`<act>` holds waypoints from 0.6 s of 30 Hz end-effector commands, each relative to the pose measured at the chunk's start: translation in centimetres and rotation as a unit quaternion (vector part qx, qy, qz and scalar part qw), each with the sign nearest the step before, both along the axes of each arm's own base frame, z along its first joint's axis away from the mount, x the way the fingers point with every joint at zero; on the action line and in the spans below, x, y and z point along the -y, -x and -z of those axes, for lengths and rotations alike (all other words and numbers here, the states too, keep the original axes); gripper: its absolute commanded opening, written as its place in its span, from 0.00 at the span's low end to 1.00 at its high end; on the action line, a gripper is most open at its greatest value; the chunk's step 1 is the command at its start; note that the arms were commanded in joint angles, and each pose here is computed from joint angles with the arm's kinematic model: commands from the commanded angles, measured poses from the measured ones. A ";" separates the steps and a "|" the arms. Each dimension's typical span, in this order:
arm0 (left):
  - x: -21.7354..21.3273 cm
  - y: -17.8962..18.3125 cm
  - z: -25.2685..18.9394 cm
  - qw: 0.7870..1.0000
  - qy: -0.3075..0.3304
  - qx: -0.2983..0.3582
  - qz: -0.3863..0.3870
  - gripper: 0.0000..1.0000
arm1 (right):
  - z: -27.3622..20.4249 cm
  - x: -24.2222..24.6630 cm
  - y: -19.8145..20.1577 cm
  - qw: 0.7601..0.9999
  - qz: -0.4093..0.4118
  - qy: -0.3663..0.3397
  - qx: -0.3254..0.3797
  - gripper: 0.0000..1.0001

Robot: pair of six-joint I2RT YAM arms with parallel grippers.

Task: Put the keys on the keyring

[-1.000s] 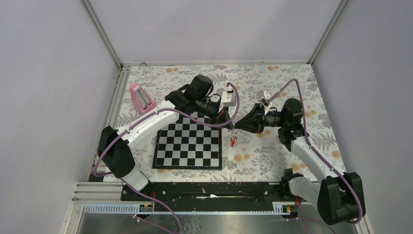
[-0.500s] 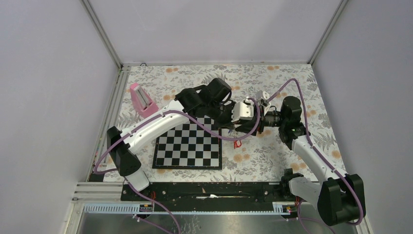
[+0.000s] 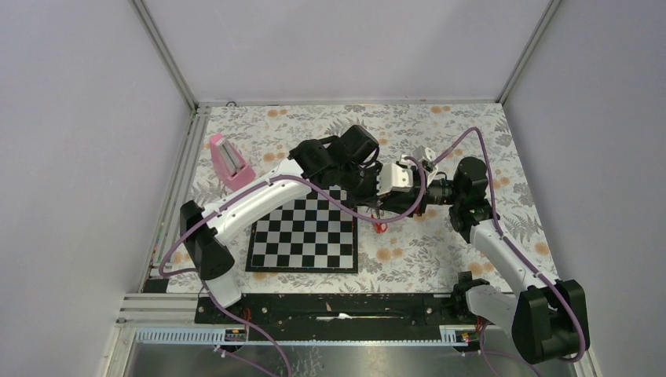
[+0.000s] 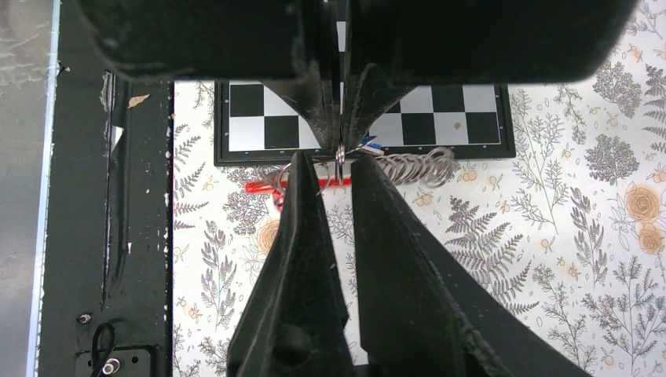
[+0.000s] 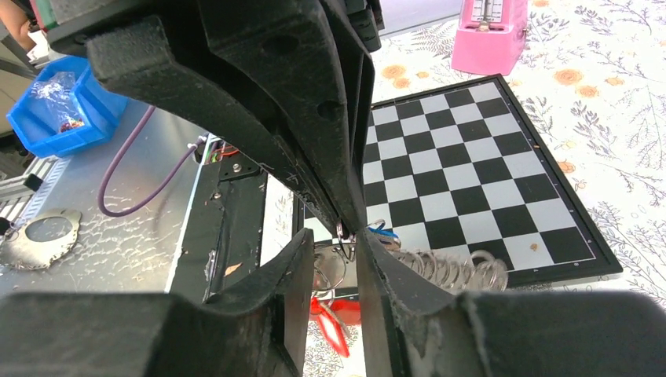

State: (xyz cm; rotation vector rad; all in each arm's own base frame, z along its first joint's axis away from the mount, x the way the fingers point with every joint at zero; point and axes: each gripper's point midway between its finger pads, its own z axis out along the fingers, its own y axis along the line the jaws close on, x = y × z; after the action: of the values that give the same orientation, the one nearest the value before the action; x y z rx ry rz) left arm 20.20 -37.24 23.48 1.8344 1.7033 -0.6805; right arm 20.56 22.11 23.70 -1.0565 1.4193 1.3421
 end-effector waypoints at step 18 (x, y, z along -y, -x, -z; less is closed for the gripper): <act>-0.5 -0.9 -4.2 0.988 0.148 -0.042 0.015 0.33 | -3.2 -0.1 0.1 0.999 0.002 -0.042 0.024 0.00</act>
State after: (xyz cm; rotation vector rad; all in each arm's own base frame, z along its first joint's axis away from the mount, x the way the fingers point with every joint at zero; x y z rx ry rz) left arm 20.54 -37.34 23.87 1.7679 1.6859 -0.8064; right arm 20.48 22.25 24.86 -1.0190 1.4028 1.3741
